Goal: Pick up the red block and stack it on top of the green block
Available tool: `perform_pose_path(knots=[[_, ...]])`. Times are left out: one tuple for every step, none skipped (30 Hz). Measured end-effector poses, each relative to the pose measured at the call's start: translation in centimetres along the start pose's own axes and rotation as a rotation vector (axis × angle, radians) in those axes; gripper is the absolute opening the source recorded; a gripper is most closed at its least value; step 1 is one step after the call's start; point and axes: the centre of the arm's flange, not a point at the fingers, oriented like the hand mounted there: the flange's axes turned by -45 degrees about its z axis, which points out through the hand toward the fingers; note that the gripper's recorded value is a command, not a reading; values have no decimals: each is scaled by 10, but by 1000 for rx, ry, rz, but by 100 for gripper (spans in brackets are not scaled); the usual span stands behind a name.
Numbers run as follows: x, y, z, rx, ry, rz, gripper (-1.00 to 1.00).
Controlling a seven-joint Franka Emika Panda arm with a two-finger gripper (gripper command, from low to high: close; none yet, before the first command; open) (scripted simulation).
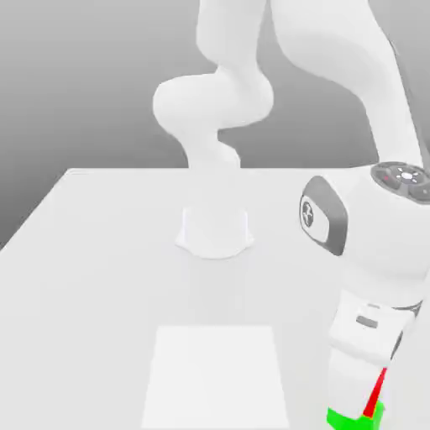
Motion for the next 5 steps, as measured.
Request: perform_pose_path(knots=[[0, 0, 0, 0, 0, 0, 100], [0, 0, 0, 0, 0, 0, 100], [0, 0, 4, -1, 0, 0, 100], [1, 0, -1, -1, 1, 0, 100], [1, 0, -11, -1, 1, -1, 100]])
